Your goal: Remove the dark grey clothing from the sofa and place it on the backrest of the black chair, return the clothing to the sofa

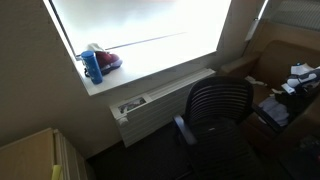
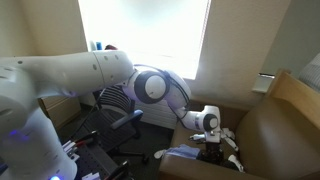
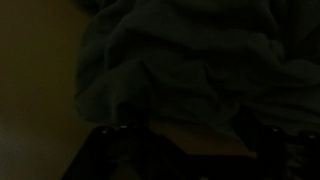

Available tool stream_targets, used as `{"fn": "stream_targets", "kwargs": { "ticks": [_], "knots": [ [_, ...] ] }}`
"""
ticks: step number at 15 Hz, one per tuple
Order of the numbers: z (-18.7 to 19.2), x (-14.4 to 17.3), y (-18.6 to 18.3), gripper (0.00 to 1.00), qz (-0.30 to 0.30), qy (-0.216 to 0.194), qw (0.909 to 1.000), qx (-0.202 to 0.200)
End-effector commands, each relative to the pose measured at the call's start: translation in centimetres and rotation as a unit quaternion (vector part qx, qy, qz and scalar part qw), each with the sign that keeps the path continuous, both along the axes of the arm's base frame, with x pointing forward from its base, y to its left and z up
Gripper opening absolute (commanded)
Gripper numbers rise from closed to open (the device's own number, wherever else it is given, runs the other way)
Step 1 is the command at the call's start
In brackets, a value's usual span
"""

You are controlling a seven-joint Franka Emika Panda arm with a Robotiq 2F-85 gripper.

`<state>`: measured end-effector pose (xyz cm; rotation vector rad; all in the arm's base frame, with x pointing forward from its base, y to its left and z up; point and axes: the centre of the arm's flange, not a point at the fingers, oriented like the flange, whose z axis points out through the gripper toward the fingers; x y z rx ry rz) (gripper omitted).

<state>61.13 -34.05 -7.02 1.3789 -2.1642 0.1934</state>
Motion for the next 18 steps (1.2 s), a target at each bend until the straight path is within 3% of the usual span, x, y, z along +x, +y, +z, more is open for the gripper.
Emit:
{"fn": "stream_targets", "kwargs": {
  "ticks": [1,6,8,10,14,15,16,17,18],
  "knots": [
    [-2.4,1.3,-0.7,0.54,-0.002,0.003,1.0,-0.005],
    [-1.2,2.0,-0.7,0.18,-0.008,-0.026,0.9994,-0.022],
    [1.6,3.0,-0.5,0.05,-0.002,-0.086,0.9948,-0.055],
    [5.9,4.6,-0.6,0.0,0.006,-0.142,0.9871,-0.074],
    [13.2,7.4,-1.3,0.0,0.02,-0.247,0.9627,-0.108],
    [14.3,7.8,-1.5,0.0,0.021,-0.261,0.9587,-0.111],
    [14.8,8.0,-1.5,0.0,0.022,-0.251,0.9621,-0.106],
    [14.6,7.7,-1.4,0.26,0.035,-0.216,0.9718,-0.087],
    [14.2,9.0,-1.9,0.27,0.029,-0.242,0.9642,-0.105]
  ]
}}
